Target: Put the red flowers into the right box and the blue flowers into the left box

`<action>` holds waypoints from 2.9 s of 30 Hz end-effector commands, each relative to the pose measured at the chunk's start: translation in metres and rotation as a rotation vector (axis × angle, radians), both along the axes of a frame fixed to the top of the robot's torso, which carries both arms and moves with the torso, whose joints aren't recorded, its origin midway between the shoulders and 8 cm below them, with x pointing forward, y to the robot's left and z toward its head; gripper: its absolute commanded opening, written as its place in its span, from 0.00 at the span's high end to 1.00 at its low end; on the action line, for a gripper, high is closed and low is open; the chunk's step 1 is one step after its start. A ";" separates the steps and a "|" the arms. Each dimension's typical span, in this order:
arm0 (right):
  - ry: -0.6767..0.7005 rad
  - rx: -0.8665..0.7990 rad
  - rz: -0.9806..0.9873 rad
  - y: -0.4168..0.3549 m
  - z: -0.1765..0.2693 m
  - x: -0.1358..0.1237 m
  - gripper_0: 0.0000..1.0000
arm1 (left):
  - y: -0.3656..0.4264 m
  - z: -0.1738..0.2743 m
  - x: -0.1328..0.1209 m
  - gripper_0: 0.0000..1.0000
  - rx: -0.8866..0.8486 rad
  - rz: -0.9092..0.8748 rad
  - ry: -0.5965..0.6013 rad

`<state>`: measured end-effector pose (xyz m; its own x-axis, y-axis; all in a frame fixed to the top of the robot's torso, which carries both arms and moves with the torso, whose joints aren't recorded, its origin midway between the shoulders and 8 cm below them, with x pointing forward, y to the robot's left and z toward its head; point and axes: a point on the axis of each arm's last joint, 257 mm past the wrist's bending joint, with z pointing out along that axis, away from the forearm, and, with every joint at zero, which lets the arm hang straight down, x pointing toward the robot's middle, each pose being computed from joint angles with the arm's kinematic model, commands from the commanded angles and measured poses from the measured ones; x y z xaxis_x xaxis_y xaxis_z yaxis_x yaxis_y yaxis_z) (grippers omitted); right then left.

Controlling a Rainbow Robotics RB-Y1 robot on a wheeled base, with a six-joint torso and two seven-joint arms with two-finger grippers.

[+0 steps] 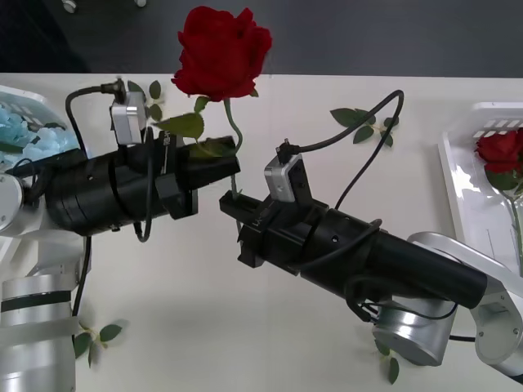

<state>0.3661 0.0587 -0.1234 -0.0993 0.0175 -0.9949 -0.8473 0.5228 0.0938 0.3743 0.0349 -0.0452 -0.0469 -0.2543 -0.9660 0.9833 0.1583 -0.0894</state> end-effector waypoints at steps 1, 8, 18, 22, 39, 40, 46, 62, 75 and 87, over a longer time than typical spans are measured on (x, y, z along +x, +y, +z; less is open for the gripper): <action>-0.018 0.030 0.036 0.006 0.018 -0.018 1.00 | -0.003 0.019 0.002 0.26 -0.046 0.022 -0.072; -0.031 0.035 0.018 -0.004 0.026 -0.013 1.00 | 0.000 0.018 0.010 0.00 -0.050 0.056 -0.061; 0.067 -0.018 -0.113 -0.069 0.071 0.007 1.00 | 0.008 0.015 0.017 0.00 -0.021 0.082 -0.062; 0.102 -0.035 -0.190 -0.108 0.082 0.018 1.00 | 0.016 0.009 0.019 0.00 0.017 0.092 -0.066; 0.281 -0.203 -0.696 -0.354 0.114 0.044 1.00 | 0.139 -0.024 0.027 0.00 0.422 0.196 -0.109; 0.312 -0.224 -0.732 -0.372 0.112 0.042 1.00 | 0.149 -0.025 0.025 0.00 0.454 0.198 -0.111; 0.473 -0.382 -0.956 -0.476 0.086 0.025 1.00 | 0.192 -0.033 0.012 0.00 0.594 0.205 -0.113; 0.604 -0.675 -1.307 -0.632 0.008 0.016 1.00 | 0.230 -0.035 -0.012 0.00 0.686 0.192 -0.133; 0.594 -0.814 -1.212 -0.622 -0.062 0.048 1.00 | 0.236 -0.030 0.001 0.00 0.655 0.267 -0.127; 0.632 -0.831 -1.217 -0.621 -0.092 0.043 1.00 | 0.256 -0.042 -0.001 0.00 0.745 0.288 -0.092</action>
<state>0.4062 -0.5485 -0.2276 -0.8228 -0.1142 -0.5567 0.1229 0.9207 -0.3704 0.3754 0.2751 -0.0891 -0.0402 0.3744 -0.9264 0.8994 0.4174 0.1296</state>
